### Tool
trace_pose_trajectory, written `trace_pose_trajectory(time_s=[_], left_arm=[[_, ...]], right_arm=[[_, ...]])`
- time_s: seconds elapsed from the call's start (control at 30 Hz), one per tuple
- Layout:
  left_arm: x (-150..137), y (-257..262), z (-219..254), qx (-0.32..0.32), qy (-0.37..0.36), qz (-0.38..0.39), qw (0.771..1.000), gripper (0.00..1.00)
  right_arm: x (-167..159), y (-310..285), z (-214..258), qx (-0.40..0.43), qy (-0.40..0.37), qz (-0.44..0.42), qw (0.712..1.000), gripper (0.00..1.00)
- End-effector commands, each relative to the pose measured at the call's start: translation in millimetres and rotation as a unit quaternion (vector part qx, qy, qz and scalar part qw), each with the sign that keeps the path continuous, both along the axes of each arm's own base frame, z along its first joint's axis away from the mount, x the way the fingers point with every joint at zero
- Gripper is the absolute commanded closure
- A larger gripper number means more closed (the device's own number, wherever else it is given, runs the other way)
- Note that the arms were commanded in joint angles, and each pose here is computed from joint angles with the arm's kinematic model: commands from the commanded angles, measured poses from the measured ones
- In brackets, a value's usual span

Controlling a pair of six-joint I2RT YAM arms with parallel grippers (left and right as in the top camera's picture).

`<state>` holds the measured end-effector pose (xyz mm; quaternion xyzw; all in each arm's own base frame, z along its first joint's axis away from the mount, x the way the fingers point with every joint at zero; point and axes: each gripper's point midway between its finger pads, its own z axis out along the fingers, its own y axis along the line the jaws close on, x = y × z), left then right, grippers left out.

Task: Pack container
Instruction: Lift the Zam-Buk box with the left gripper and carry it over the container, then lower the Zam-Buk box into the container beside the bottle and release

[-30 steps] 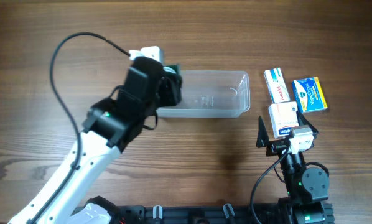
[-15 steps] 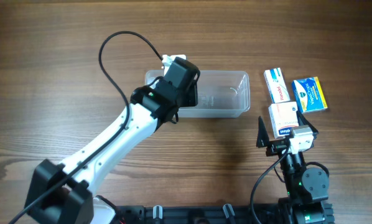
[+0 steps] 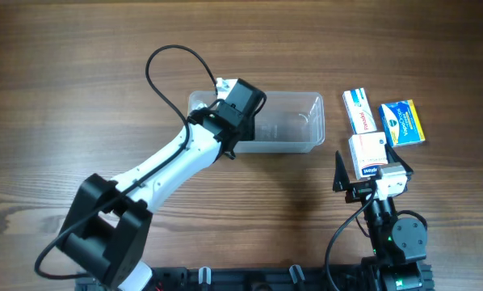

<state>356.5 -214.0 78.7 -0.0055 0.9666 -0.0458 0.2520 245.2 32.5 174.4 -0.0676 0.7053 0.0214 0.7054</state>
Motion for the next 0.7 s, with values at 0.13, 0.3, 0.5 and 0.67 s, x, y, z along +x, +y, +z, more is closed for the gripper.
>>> trace_pose_trajectory(time_s=[0.13,0.3,0.5,0.67], left_arm=[[8.0,2.2,-15.4,0.019,0.003,0.015,1.000,0.45],[6.8,3.0,-21.6,0.024,0.010,0.015,1.000,0.45],[6.7,3.1,-22.9,0.025,0.012,0.015,1.000,0.40],[5.4,4.1,-23.7,0.027,0.015,0.014,0.999,0.32]], right_arm=[[-0.2,2.2,0.4,0.008,0.000,0.007,1.000,0.00],[-0.2,2.2,0.4,0.007,0.000,0.007,1.000,0.00],[-0.2,2.2,0.4,0.008,0.000,0.007,1.000,0.00],[-0.2,2.2,0.4,0.008,0.000,0.007,1.000,0.00]])
